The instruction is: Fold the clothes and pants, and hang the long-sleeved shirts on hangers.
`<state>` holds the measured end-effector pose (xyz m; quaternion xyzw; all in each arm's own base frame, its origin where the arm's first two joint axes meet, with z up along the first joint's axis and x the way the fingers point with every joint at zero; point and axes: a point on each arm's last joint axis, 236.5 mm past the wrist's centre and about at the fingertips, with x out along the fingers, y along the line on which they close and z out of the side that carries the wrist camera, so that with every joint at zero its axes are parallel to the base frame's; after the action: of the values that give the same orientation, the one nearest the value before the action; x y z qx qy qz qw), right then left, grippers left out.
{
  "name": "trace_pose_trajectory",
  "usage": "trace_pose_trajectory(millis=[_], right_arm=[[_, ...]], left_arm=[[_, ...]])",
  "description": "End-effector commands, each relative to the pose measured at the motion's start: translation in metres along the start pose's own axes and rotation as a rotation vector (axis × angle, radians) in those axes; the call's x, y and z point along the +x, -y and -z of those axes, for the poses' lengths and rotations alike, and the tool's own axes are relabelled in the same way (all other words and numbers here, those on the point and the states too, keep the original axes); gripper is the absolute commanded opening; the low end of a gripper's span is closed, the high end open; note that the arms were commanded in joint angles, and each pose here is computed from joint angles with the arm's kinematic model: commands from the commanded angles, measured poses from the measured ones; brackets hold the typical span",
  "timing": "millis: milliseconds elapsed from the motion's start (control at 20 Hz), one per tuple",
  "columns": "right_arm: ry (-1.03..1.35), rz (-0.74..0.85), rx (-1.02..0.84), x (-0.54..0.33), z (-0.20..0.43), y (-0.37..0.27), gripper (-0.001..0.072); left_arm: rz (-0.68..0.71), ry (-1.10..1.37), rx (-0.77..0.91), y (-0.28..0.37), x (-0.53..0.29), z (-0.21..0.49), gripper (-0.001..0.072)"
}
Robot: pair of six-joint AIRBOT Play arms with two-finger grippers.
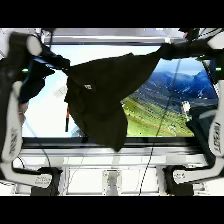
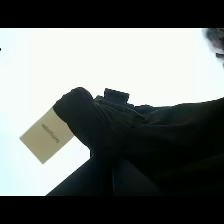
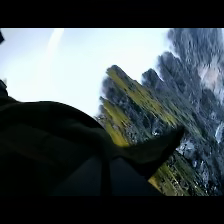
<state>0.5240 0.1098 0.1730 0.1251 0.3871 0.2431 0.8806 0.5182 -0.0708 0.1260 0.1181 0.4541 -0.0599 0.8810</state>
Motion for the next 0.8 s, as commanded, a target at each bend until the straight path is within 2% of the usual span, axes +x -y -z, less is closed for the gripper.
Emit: trace_pose_trajectory(millis=[0,150,450,600,750], right_arm=[[-0.062,0.010,0.024,0.057,0.023,0.038,-0.0001],[-0.169,-0.065,-0.084,0.053,0.047,-0.002,-0.0002],[-0.395,-0.147,-0.384,-0.009,0.114,-0.133,-0.0002],[-0.543,-0.221,-0.413,-0.019,0.182,-0.179,-0.0001],[-0.679,-0.234,-0.365,0.005,0.251,-0.187,-0.0001]], left_arm=[[-0.030,0.003,-0.045,-0.017,0.068,0.000,0.0017],[-0.041,-0.027,-0.060,-0.028,0.056,0.008,0.0017],[-0.083,-0.213,-0.031,-0.059,-0.022,0.058,0.0017],[-0.083,-0.321,-0.047,-0.069,-0.053,0.091,0.0017],[-0.068,-0.399,-0.042,-0.063,-0.046,0.123,0.0017]])
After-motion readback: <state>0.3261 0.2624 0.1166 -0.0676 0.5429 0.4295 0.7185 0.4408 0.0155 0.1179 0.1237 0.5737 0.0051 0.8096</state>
